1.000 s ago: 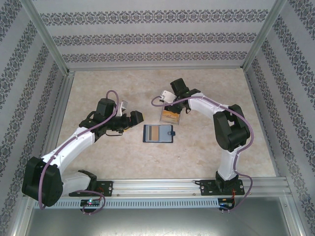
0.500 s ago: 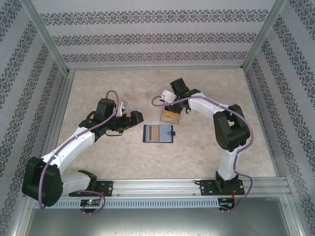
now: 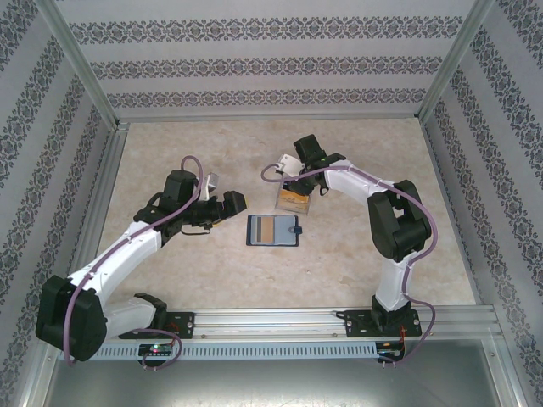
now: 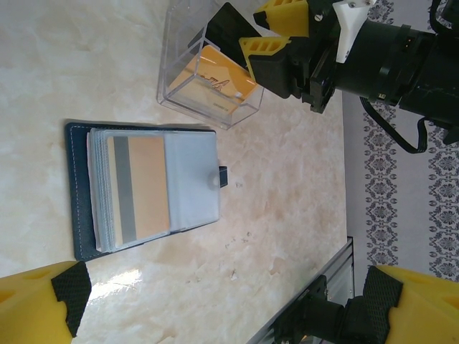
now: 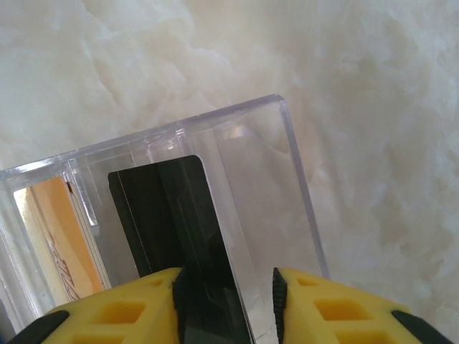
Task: Take the credit cards out of the card holder
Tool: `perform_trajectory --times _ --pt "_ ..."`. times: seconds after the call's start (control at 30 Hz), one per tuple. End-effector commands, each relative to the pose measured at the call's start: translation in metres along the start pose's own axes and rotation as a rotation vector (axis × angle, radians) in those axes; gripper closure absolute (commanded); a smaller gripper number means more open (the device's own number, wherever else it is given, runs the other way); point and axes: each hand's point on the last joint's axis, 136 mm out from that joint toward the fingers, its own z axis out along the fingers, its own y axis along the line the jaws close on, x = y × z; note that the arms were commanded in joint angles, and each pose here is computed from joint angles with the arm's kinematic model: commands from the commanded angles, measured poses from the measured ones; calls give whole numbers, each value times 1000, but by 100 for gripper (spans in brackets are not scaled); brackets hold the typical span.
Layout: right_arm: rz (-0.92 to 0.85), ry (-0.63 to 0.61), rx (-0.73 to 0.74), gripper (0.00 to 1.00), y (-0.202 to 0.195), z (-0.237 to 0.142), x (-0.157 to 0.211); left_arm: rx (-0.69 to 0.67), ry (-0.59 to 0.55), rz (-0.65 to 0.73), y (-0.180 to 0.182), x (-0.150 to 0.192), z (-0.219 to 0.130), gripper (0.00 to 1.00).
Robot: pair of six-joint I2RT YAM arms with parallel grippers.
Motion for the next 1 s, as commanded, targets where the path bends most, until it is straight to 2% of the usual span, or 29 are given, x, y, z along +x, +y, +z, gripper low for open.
perform_trajectory --times 0.0,0.2,0.37,0.47,0.57,0.7,0.73,0.8,0.83,0.97 --pt "35 -57 49 60 -13 -26 -15 -15 -2 -1 6 2 -4 1" --pt "178 -161 87 57 -30 -70 -28 -14 -6 -2 6 3 -5 1" --pt "384 -230 104 55 -34 -113 -25 -15 -5 -8 8 4 -4 1" --pt "532 -244 103 51 -34 -135 -17 -15 -4 -9 8 4 -3 1" --pt "656 -308 47 40 -27 -153 -14 -15 -1 -11 8 3 -2 0" --pt "877 -476 -50 32 -31 -174 -7 -20 4 -13 8 2 -1 0" --pt "944 -518 -65 27 -35 -178 -2 -22 6 -12 8 2 -1 0" --pt "1025 -577 -93 6 -39 -186 5 -24 6 -15 9 2 -1 0" --pt "1049 -593 -104 2 -39 -188 7 -25 5 -15 9 2 -2 0" --pt "1193 -564 -71 2 -41 -187 25 -34 8 -27 11 3 -1 0"
